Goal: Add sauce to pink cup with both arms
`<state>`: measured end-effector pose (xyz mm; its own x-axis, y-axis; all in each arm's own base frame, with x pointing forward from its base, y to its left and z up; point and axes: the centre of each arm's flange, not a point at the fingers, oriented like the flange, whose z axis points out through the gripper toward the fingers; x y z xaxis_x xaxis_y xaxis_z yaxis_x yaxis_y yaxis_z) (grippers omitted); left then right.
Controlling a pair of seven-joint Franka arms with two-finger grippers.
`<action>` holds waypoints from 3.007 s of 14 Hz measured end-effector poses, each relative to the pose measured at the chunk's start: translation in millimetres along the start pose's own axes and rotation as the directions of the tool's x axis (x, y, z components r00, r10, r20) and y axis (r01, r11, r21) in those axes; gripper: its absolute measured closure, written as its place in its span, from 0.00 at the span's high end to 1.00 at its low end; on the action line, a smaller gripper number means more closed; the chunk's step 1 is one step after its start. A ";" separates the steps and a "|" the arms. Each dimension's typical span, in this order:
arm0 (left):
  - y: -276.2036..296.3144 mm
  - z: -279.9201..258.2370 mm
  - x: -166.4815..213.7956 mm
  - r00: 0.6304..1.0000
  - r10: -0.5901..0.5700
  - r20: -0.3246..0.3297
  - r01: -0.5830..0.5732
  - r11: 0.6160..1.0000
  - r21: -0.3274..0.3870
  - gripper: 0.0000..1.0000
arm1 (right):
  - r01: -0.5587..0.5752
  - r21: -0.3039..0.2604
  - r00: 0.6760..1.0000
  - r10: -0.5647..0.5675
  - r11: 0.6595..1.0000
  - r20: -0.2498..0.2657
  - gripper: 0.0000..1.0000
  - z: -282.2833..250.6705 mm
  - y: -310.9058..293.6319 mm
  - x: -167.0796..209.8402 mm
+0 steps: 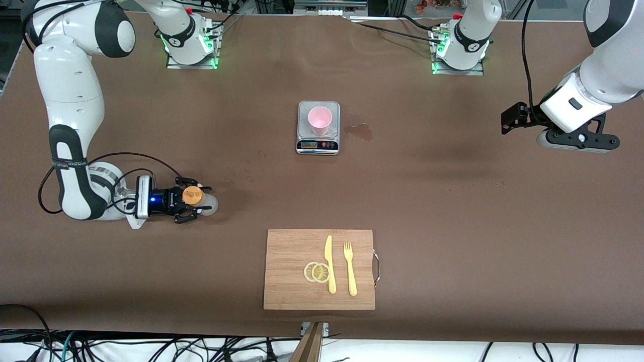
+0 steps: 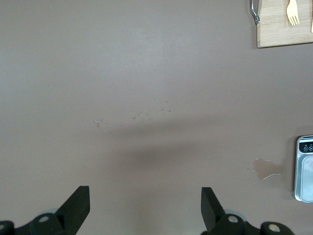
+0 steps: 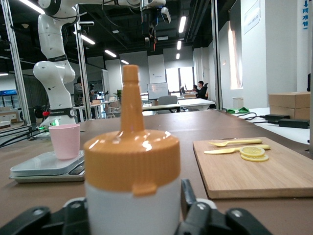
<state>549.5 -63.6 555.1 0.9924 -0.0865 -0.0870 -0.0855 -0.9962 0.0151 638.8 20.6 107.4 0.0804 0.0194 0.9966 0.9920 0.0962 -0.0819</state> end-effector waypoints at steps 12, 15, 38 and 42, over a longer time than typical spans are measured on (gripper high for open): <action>0.0 -0.1 0.0 1.000 0.000 0.000 0.000 1.000 0.000 1.00 | 0.062 -0.049 0.831 -0.025 0.997 0.556 1.00 -141.3 -7.8 162.8; 0.0 -0.1 0.0 1.000 0.000 0.000 0.000 1.000 0.000 1.00 | 0.005 -0.135 0.707 0.092 0.991 0.701 1.00 -143.0 -19.9 236.7; 0.0 -0.7 0.5 1.000 0.000 -0.005 0.000 1.000 0.000 1.00 | -0.006 -0.995 0.114 0.989 0.100 0.099 1.00 -6.4 -128.8 507.1; 3.2 -0.8 0.5 1.000 0.008 -0.006 -0.008 1.000 0.000 1.00 | 0.024 -0.995 0.125 0.987 0.095 0.097 1.00 -10.2 -130.9 519.4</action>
<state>549.7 -66.8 555.9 0.9923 -0.0940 -0.0812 -0.0931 -0.9955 0.0154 551.6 7.9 635.8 0.9801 0.1941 0.0425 0.1931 -0.9808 0.0274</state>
